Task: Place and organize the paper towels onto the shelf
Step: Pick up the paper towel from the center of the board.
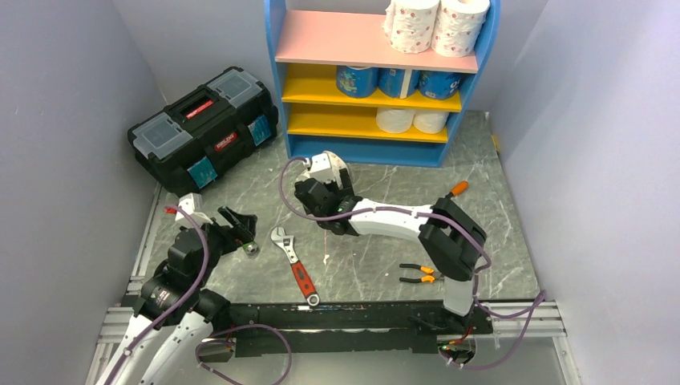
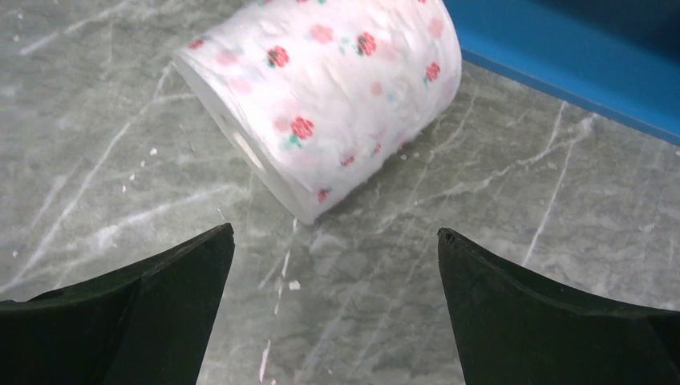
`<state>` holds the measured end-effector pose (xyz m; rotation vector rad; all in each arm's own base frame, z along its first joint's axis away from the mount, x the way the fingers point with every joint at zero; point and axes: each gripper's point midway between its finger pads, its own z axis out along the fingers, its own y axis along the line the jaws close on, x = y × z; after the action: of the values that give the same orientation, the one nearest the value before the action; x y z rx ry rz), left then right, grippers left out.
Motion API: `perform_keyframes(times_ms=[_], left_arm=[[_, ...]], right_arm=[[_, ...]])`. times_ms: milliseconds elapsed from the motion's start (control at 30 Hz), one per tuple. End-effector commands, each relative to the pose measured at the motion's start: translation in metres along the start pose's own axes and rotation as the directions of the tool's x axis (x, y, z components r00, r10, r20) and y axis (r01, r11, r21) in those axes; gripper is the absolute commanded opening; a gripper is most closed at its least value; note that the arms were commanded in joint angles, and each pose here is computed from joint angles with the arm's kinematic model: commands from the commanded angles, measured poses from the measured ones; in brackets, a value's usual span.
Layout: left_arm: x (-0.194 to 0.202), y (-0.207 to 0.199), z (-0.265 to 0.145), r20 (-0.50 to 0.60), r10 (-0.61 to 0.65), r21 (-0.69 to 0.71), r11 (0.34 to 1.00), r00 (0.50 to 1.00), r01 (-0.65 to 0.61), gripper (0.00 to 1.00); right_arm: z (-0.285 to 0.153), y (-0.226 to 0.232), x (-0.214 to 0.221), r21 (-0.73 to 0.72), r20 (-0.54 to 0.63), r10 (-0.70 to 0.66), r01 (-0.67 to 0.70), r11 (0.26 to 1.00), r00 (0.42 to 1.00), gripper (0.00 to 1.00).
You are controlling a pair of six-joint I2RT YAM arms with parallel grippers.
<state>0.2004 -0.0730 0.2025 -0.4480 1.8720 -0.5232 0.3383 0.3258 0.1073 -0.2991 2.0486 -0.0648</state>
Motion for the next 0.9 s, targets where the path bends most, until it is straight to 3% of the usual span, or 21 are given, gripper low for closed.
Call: perform_keyframes(times_ms=[0,600,867], left_arm=[[0.001,0.009,-0.001,0.015,-0.011,-0.028,1.000,1.000,0.012,0.96],[0.007,0.014,0.003,-0.004,0.004,-0.049,0.999,1.000,-0.004,0.96],[0.009,0.014,0.003,-0.005,0.003,-0.043,0.999,1.000,-0.003,0.95]], right_arm=[[0.009,0.008,-0.025,0.053,0.061,0.026,-0.030,0.998,0.998,1.00],[0.047,0.002,-0.021,0.259,0.037,-0.085,0.072,0.963,0.996,0.99],[0.051,-0.001,-0.016,0.252,0.020,-0.102,0.094,0.963,0.995,0.82]])
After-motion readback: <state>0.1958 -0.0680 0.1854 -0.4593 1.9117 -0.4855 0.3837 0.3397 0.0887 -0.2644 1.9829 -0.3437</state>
